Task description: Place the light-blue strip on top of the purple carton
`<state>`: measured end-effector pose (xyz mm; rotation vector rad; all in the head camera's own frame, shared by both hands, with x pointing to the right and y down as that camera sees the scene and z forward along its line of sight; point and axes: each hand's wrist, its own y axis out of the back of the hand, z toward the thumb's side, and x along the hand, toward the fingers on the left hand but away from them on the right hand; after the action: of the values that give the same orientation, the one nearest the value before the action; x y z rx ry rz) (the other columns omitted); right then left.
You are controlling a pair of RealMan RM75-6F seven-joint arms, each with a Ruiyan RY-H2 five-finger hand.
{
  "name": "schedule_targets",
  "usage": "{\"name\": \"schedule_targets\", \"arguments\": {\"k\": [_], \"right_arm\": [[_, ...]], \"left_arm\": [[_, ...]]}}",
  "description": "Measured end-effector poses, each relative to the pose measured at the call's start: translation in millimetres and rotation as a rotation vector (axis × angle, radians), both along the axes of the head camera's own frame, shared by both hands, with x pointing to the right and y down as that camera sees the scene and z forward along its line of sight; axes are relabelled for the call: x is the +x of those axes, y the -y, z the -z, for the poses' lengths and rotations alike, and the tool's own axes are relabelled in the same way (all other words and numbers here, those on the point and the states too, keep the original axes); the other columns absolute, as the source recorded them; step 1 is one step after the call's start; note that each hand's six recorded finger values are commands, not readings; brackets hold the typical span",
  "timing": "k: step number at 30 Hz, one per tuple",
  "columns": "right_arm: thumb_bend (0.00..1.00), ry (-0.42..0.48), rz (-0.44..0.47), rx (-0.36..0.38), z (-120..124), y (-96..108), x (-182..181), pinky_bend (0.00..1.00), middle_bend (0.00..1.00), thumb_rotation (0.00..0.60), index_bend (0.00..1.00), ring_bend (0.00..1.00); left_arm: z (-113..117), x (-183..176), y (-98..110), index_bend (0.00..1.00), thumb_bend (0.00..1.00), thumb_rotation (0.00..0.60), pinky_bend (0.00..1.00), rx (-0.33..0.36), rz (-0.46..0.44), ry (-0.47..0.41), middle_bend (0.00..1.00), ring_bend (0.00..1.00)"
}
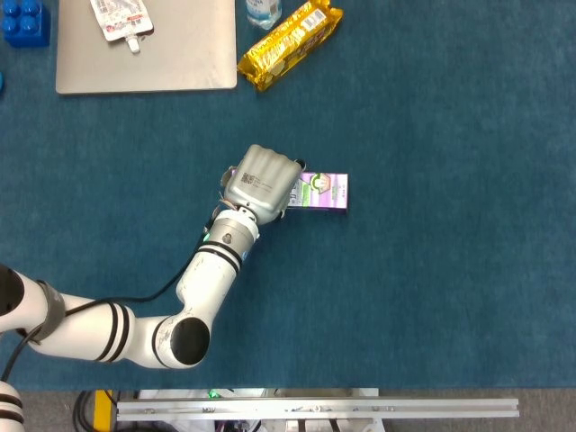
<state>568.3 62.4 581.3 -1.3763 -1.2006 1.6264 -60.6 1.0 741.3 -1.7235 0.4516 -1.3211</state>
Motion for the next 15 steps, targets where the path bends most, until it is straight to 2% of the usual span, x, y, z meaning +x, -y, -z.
{"name": "schedule_targets", "arguments": {"k": [9,15], "right_arm": [[0.26,0.000,0.000,0.000,0.2,-0.2,0.1,0.36,0.44,0.600,0.02,0.39],[0.26,0.000,-0.003,0.001,0.4,-0.6,0.8,0.36,0.44,0.600,0.02,0.39]], "left_arm": [[-3.7,0.5,-3.0,0.37,0.48,0.600,1.00,-0.008,-0.009,0.014,1.00,1.00],[1.2,1.0,-1.2,0.37,0.48,0.600,1.00,0.001,0.002,-0.007,1.00,1.00]]}}
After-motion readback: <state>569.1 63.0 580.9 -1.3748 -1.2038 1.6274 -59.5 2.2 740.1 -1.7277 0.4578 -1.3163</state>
